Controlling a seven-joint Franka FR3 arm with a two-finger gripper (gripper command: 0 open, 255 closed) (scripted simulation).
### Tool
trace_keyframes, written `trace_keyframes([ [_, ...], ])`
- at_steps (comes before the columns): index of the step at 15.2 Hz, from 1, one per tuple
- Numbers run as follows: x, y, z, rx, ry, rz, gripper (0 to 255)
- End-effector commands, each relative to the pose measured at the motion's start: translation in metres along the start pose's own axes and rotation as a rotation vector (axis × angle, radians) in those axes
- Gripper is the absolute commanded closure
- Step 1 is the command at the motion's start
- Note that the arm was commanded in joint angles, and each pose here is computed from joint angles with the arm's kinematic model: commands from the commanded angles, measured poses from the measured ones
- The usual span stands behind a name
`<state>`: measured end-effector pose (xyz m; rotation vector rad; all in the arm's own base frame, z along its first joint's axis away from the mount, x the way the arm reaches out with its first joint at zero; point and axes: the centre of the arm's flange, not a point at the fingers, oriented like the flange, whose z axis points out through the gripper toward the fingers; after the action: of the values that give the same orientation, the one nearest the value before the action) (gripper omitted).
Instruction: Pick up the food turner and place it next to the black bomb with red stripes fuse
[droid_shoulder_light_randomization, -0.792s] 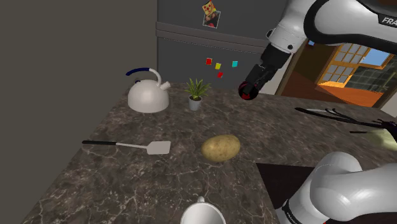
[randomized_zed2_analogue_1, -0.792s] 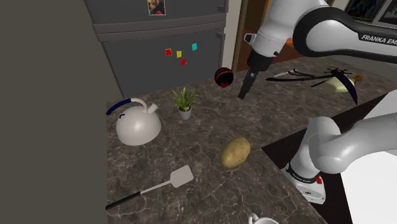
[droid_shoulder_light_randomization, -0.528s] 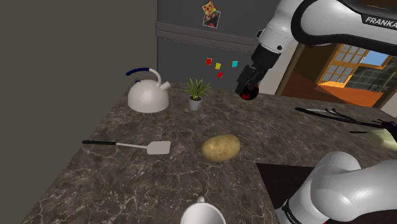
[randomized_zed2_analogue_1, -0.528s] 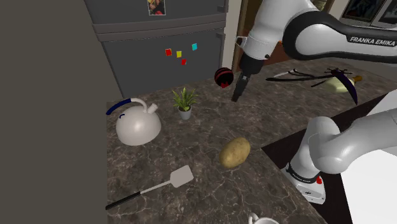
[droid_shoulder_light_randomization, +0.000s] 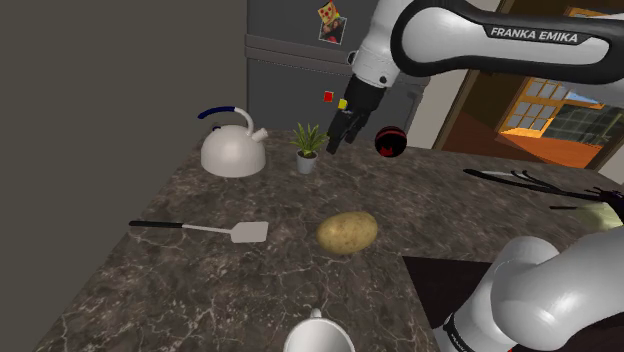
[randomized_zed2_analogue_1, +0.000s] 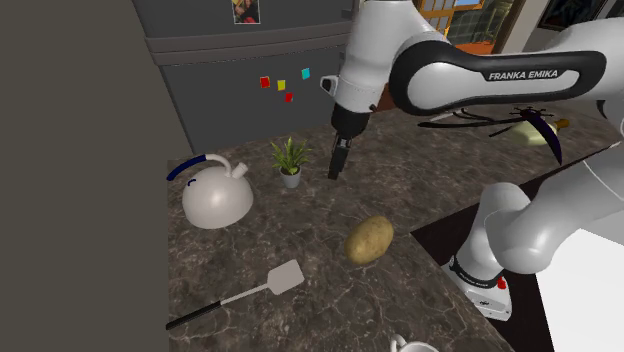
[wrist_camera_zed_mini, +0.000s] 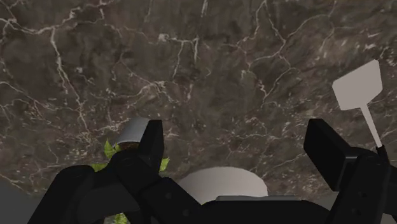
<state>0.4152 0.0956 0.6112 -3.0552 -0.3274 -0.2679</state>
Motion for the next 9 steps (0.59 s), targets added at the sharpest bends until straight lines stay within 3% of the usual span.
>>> trace_keyframes([
  [1,0.015,-0.019,0.015,0.004,-0.010,-0.048,0],
  [9,0.079,-0.091,0.064,0.015,-0.046,-0.233,0],
])
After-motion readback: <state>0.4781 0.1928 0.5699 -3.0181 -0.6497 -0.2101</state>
